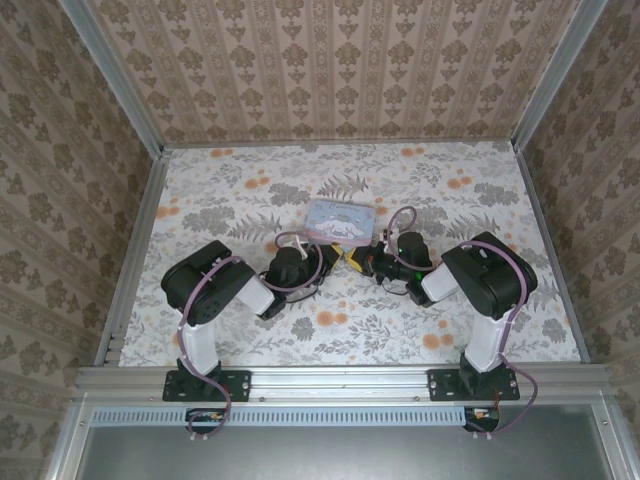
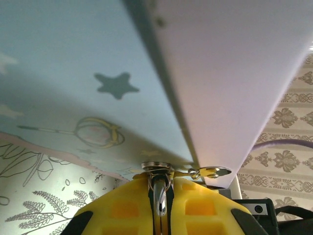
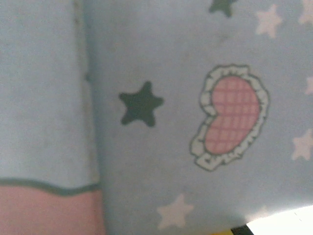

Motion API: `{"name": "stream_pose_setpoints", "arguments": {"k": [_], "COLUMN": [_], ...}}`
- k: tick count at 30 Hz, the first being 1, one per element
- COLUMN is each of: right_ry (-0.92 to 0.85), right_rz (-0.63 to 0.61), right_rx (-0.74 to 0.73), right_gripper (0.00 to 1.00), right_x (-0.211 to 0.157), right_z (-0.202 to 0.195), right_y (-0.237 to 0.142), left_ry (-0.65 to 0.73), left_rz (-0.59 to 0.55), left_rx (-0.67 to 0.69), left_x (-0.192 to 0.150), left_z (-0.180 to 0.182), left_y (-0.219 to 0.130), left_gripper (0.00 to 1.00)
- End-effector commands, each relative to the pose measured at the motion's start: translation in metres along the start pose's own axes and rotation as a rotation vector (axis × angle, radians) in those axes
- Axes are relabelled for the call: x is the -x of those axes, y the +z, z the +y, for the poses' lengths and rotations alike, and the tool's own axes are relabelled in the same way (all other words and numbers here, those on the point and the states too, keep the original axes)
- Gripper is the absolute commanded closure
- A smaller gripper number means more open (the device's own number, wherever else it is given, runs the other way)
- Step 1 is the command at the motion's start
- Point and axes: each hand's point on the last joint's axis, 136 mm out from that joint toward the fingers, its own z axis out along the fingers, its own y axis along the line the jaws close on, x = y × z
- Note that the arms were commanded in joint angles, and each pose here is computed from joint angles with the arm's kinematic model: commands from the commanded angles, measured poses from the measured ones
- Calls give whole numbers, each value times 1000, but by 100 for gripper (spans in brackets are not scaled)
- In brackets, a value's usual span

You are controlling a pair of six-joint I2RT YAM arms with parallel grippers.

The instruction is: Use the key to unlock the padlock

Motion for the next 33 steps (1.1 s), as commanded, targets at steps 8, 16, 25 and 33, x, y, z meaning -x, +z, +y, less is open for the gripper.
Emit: {"name": "stream_pose_setpoints", "arguments": {"k": [8, 16, 25, 33], "right_ry": [-101, -93, -128, -166], "right_rz": [-16, 0, -26, 38], "right_rx": [130, 141, -14, -118], "right_gripper": [100, 90, 48, 35], "right_x": [10, 10, 10, -17], "right_z": [45, 49, 22, -10], "right_y": [14, 23, 2, -25], "left_ry": [71, 56, 45, 53], "left_rz": [388, 371, 239, 204], "left_rx": [-160, -110, -49, -48], "left_x": [-89, -85, -45, -26], "left_z": [-43, -22, 2, 4], "left_y": [-10, -4, -5, -6], "left_gripper": [100, 100, 100, 100]}}
